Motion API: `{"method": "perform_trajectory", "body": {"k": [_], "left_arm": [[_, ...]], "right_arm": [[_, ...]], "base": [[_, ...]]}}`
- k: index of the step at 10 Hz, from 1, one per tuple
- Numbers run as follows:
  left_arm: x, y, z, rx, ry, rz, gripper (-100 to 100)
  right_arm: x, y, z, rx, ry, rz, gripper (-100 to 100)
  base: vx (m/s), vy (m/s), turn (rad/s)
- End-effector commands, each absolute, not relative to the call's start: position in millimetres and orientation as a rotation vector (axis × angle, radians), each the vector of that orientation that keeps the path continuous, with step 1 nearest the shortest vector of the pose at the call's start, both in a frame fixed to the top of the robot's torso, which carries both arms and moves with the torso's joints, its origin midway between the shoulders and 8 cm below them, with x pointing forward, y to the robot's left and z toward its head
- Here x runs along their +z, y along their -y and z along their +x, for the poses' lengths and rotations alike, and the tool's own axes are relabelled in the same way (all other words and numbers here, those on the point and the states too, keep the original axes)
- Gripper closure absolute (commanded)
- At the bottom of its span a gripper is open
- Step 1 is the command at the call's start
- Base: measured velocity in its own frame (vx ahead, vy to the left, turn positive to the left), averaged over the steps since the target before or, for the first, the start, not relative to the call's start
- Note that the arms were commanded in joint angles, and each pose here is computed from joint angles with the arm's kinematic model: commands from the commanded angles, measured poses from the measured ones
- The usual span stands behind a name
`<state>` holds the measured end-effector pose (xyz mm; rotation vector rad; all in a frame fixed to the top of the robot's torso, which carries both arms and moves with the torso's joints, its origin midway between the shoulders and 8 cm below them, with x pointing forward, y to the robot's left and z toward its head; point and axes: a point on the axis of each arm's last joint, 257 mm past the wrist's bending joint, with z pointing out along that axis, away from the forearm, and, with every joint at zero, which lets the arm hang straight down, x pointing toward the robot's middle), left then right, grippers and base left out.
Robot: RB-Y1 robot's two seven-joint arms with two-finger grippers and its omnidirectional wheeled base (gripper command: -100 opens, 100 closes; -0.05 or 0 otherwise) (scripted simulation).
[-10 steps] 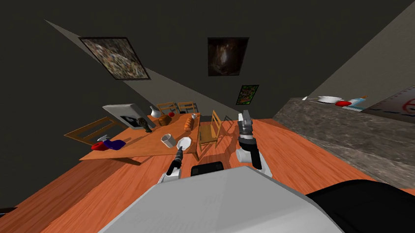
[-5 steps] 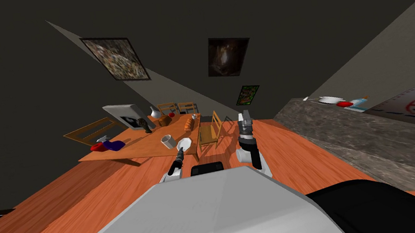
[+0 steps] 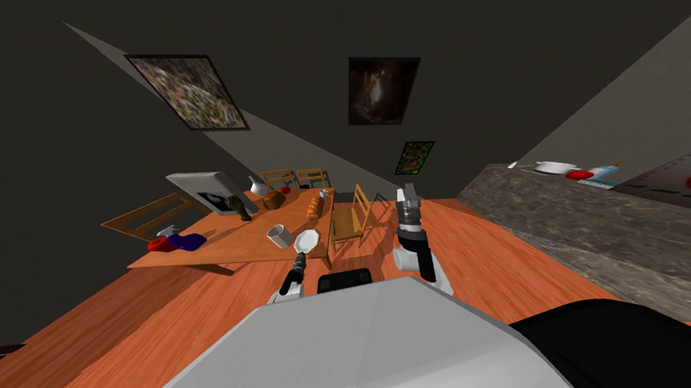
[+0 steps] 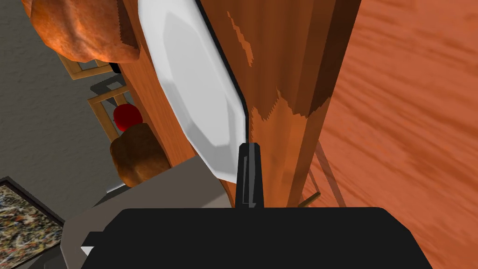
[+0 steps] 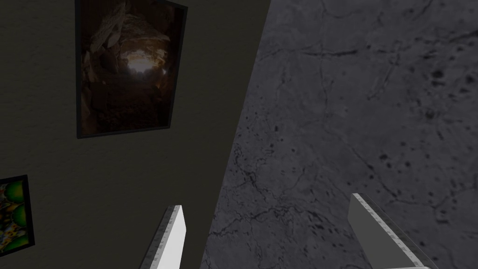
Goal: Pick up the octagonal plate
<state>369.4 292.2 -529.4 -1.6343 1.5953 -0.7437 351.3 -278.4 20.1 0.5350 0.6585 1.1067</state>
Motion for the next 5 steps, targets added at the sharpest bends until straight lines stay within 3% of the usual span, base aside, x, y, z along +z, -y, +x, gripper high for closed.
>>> {"method": "perform_trajectory", "body": {"k": [1, 2, 4, 5], "left_arm": [[-529.4, -292.2, 369.4, -0.744, -1.595, -1.634, 100], [-529.4, -292.2, 369.4, -0.744, -1.595, -1.634, 100], [-534.8, -307.3, 363.9, -0.706, -1.616, -1.655, -100], [-534.8, -307.3, 363.9, -0.706, -1.616, -1.655, -100]], "right_arm": [[20.1, 278.4, 351.3, 1.107, -0.658, 0.535, 0], [20.1, 278.4, 351.3, 1.107, -0.658, 0.535, 0], [20.1, 278.4, 351.3, 1.107, -0.658, 0.535, 0], [20.2, 278.4, 351.3, 1.107, -0.658, 0.535, 0]], "base": [[0.000, 0.000, 0.000], [0.000, 0.000, 0.000], [-0.027, -0.003, 0.043], [-0.072, -0.004, 0.051]]}}
